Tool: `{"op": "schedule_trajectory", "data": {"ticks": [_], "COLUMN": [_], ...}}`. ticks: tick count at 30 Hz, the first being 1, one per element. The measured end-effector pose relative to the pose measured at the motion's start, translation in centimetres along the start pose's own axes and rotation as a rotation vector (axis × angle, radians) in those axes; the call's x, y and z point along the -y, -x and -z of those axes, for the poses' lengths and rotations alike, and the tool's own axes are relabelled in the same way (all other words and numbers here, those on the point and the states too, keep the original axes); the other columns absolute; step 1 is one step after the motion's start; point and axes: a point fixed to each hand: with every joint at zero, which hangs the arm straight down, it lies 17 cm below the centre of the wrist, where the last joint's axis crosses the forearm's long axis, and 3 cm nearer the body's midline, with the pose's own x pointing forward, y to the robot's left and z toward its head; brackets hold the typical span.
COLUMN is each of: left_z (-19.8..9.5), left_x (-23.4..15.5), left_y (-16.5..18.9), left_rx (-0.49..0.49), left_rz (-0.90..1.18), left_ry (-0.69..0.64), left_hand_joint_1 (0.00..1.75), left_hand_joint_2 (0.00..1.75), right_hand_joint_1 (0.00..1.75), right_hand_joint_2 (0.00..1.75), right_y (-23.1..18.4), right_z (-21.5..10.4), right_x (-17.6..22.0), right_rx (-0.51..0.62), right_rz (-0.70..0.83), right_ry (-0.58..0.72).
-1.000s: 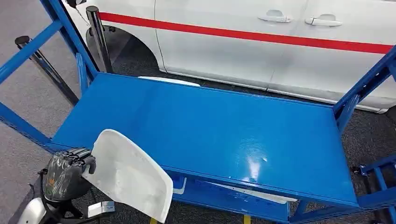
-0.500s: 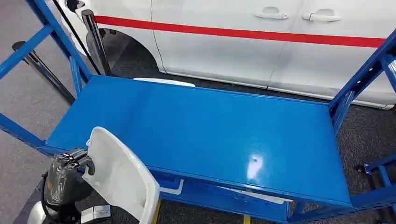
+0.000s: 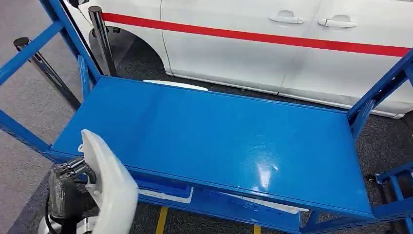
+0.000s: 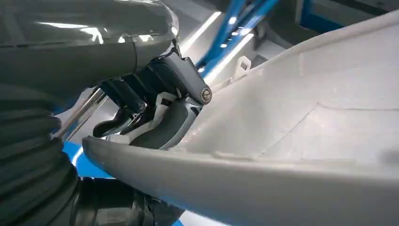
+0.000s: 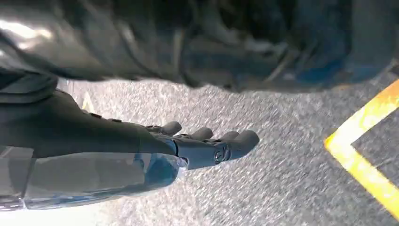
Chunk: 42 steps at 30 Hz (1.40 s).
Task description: Take the parts from the cabinet and place them on the table.
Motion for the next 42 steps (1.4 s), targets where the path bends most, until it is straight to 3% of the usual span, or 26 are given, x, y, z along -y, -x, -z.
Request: {"op": "schedule_trajectory", "data": {"ticks": [8, 42], "left_z": [-0.12, 0.12], "left_x": [-0.28, -0.17], "left_y": [0.03, -0.71], "left_rx": [-0.067, -0.109], "left_rz": [-0.08, -0.185], "left_ry": [-0.072, -0.138], "left_hand_joint_1": [1.75, 1.75], "left_hand_joint_2": [1.75, 1.75], "right_hand_joint_1": [0.0, 0.0], "right_hand_joint_2": [0.0, 0.0], "right_y": [0.21, 0.08], "right_z": [-0.04, -0.04], "right_x": [-0.21, -0.45], "right_rx": [-0.007, -0.012], "right_rz": [0.01, 0.032], "right_ry": [0.0, 0.01]}}
